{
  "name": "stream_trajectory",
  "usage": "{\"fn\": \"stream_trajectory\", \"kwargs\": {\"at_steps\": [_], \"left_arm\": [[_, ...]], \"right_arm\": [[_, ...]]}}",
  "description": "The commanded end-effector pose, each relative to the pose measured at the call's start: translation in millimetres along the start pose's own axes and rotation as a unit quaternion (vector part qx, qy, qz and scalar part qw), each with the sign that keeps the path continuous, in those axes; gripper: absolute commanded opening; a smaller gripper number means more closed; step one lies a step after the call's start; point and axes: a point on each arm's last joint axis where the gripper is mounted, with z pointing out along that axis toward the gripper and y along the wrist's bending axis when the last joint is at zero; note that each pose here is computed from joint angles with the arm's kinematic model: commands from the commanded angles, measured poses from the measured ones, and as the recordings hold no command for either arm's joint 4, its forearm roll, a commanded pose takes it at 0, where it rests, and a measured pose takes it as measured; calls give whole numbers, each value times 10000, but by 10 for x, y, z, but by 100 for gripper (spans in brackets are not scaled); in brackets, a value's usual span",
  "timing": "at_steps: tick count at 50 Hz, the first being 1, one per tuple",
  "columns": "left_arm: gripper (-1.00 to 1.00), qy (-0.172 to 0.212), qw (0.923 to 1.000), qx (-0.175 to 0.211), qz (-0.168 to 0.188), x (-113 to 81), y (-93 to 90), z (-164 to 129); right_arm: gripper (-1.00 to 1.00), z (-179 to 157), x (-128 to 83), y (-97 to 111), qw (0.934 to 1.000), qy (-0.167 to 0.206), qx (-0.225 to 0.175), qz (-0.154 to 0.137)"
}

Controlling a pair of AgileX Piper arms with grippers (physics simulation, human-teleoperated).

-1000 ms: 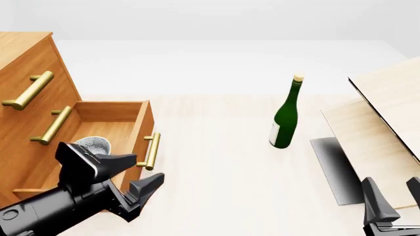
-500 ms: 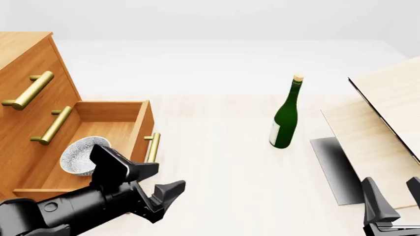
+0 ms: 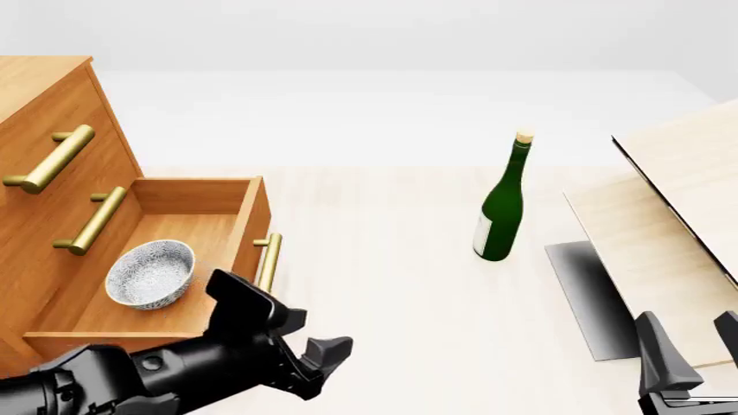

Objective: Put the bowl in the bottom drawer of the cabinet and close it.

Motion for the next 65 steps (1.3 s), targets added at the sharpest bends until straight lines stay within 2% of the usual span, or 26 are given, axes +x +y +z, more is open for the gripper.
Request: {"fn": "stream_trajectory", "kwargs": {"at_steps": [1,5,6,27,42,46,48,65], "left_arm": [[100,241,9995,8,-204,92,-20,145],[100,241,9995,8,-204,92,-20,145],[100,311,9989,-17,-356,126,-11,189],[100,423,9944,-374,-888,222,182,252],[100,382,9914,-552,-1122,238,285,238],[100,369,9904,-632,-1174,240,332,237],[100,320,9889,-771,-1230,234,412,211],[100,278,9847,-1008,-1392,228,545,201]], "right_arm": [[100,-1,1,0,10000,0,-1,1],[100,-1,1,0,10000,0,-1,1],[100,-1,1,0,10000,0,-1,1],[100,-1,1,0,10000,0,-1,1],[100,-1,1,0,10000,0,-1,1],[100,-1,1,0,10000,0,-1,1],[100,-1,1,0,10000,0,-1,1],[100,-1,1,0,10000,0,-1,1]]}}
